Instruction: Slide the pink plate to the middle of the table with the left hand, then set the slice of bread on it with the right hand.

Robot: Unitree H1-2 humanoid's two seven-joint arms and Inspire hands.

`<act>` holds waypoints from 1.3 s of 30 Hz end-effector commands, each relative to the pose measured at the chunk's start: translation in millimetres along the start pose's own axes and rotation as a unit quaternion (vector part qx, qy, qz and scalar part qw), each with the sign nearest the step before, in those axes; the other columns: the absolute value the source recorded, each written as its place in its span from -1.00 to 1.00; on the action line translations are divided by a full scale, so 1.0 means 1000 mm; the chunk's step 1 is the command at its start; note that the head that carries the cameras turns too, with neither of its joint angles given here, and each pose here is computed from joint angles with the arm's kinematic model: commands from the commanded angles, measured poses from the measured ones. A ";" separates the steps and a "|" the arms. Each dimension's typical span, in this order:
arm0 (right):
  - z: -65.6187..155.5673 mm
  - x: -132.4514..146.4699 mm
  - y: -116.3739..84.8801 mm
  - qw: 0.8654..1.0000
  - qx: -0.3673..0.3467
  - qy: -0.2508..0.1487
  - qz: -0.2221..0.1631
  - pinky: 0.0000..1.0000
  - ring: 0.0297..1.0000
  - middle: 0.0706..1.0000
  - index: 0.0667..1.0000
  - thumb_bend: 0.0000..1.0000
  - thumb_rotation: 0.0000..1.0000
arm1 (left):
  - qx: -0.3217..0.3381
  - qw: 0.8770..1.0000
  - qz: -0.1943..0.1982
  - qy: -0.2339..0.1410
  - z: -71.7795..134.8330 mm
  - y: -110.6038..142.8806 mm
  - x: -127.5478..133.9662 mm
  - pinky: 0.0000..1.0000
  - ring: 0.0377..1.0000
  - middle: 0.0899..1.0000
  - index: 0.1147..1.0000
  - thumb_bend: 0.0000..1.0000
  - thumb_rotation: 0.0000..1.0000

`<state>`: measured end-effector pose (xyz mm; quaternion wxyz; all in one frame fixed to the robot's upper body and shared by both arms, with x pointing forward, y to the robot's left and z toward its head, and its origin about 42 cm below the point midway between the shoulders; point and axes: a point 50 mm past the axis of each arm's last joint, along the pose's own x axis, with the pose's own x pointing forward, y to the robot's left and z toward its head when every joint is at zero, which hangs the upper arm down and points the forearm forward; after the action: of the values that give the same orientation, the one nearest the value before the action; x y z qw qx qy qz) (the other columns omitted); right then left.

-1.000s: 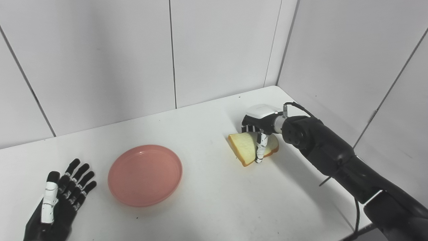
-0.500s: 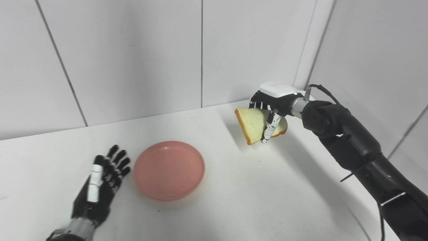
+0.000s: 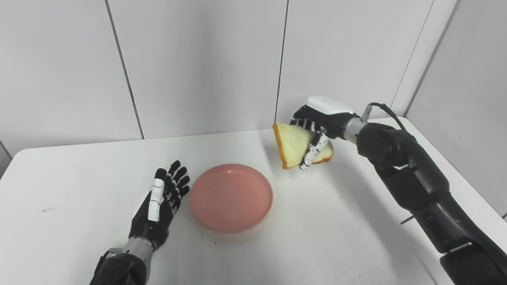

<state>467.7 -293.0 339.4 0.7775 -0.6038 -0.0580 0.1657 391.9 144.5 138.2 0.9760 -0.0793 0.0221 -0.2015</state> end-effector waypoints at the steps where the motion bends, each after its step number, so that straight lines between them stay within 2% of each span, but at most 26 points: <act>1: 0.025 0.008 -0.037 0.998 -0.017 -0.041 -0.047 -0.12 -0.19 -0.08 -0.07 0.04 -1.00 | 0.001 1.000 -0.013 -0.001 0.009 -0.014 0.011 0.98 0.96 0.97 0.98 0.63 0.96; 9: 0.067 0.027 -0.037 0.995 -0.009 -0.088 -0.036 -0.22 -0.23 -0.08 -0.02 0.03 -1.00 | 0.020 1.000 -0.004 -0.006 0.018 -0.023 0.013 0.94 0.95 0.97 0.98 0.73 0.95; 18: 0.105 0.044 -0.025 0.992 -0.018 -0.122 -0.007 -0.15 -0.20 -0.07 -0.07 0.04 -1.00 | 0.024 0.999 0.003 -0.021 0.023 -0.032 0.020 0.94 0.95 0.99 1.00 0.76 0.94; 27: 0.120 0.053 0.001 0.989 -0.047 -0.141 0.022 -0.12 -0.22 -0.08 -0.03 0.03 -1.00 | 0.020 0.999 0.005 -0.024 0.025 -0.038 0.025 0.97 0.97 1.00 1.00 0.74 0.93; 32: 0.123 0.055 0.017 0.987 -0.038 -0.145 0.055 -0.10 -0.20 -0.07 -0.09 0.04 -1.00 | 0.018 0.999 0.007 -0.028 0.027 -0.040 0.028 0.96 0.96 0.99 1.00 0.71 0.94; 39: 0.124 0.057 0.036 0.984 -0.055 -0.155 0.074 -0.11 -0.20 -0.06 -0.08 0.04 -1.00 | 0.025 0.999 0.007 -0.032 0.030 -0.041 0.028 0.93 0.95 0.99 1.00 0.69 0.98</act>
<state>476.0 -158.4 308.9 0.7197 -0.6068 -0.1011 0.3218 394.9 109.4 151.2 0.9808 -0.0684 0.0235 -0.1811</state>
